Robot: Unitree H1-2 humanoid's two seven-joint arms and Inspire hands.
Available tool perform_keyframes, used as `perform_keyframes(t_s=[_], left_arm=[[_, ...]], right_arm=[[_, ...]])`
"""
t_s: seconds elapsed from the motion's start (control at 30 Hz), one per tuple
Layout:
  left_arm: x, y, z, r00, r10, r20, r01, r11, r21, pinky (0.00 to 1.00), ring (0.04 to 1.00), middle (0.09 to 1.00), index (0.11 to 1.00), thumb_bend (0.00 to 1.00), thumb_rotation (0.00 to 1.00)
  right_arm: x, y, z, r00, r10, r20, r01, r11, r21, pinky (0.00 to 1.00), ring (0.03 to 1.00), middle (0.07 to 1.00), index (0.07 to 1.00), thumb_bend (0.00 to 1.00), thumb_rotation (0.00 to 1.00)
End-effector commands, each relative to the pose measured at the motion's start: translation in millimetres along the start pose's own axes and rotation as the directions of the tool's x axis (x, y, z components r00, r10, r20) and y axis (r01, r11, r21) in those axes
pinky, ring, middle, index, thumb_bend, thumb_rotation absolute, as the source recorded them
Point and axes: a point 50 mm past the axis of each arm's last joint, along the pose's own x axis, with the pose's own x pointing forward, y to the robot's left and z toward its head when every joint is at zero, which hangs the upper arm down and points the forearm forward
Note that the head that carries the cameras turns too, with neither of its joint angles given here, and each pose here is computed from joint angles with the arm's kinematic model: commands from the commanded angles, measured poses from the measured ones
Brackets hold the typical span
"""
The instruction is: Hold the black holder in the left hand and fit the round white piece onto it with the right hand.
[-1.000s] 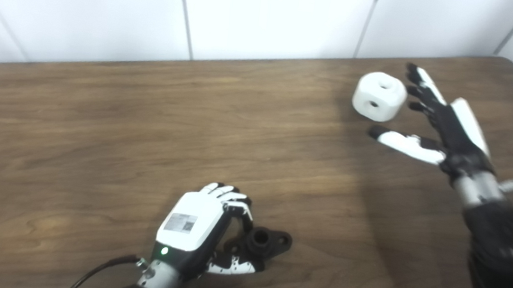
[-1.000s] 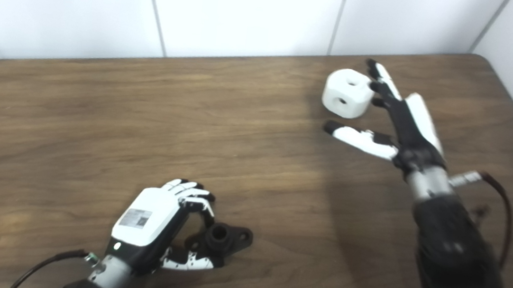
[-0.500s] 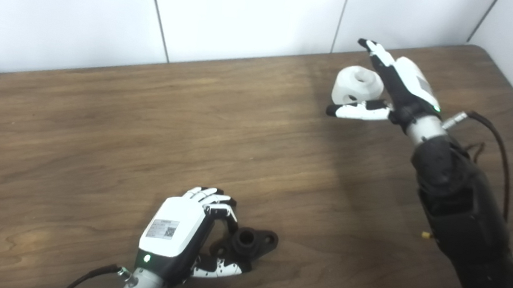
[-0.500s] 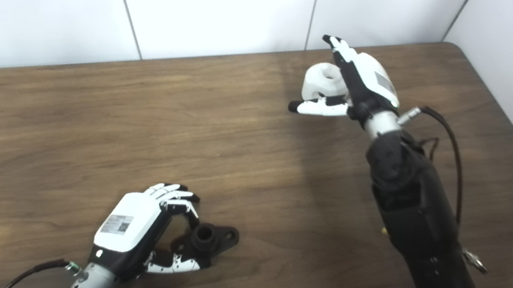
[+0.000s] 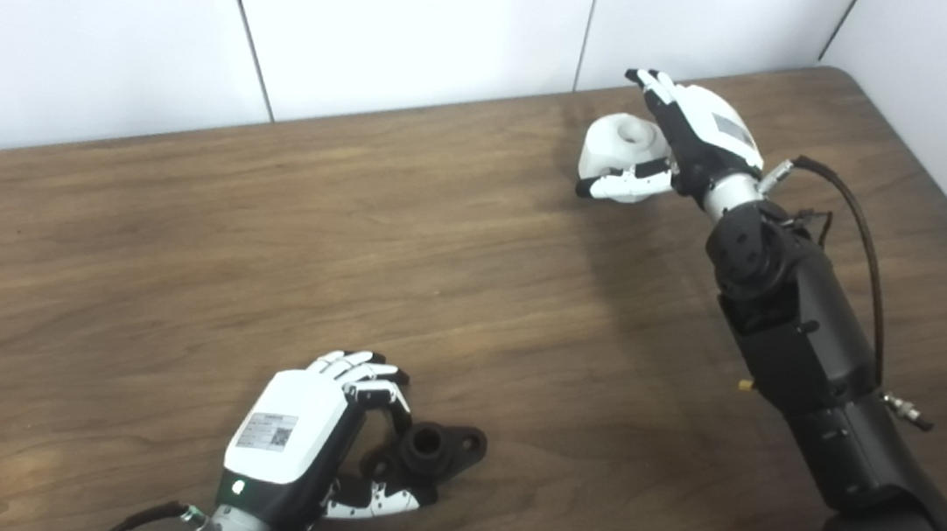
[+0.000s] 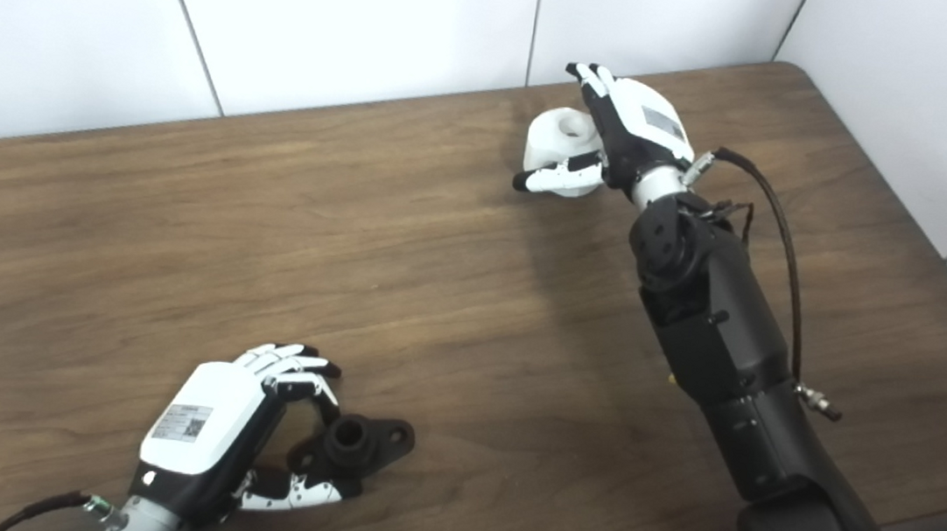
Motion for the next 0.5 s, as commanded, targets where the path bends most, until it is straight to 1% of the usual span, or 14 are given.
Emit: perform_keyframes(t_s=[0.0, 0.2, 0.33, 0.47], left_arm=[[-17, -12, -20, 0.993, -0.089, -0.082, 0.091, 0.996, 0.019, 0.86, 0.844, 0.758, 0.485, 0.52, 0.05], [-18, -9, -20, 0.992, -0.093, -0.087, 0.095, 0.995, 0.021, 0.86, 0.848, 0.76, 0.485, 0.52, 0.05], [-19, -9, -20, 0.992, -0.094, -0.085, 0.096, 0.995, 0.019, 0.85, 0.847, 0.761, 0.486, 0.52, 0.05], [-19, -9, -20, 0.992, -0.092, -0.088, 0.094, 0.995, 0.022, 0.85, 0.846, 0.759, 0.485, 0.52, 0.05]], right_arm=[[10, -25, 8, 0.997, -0.08, 0.018, 0.08, 0.997, -0.022, 0.96, 1.0, 1.0, 0.95, 0.76, 0.41], [14, -28, 0, 0.996, -0.088, -0.008, 0.088, 0.996, -0.032, 0.95, 1.0, 1.0, 0.934, 0.76, 0.39], [15, -29, -4, 0.996, -0.084, -0.023, 0.083, 0.996, -0.044, 0.94, 1.0, 1.0, 0.915, 0.77, 0.4], [16, -31, -4, 0.996, -0.082, -0.03, 0.08, 0.995, -0.058, 0.92, 1.0, 1.0, 0.9, 0.77, 0.4]])
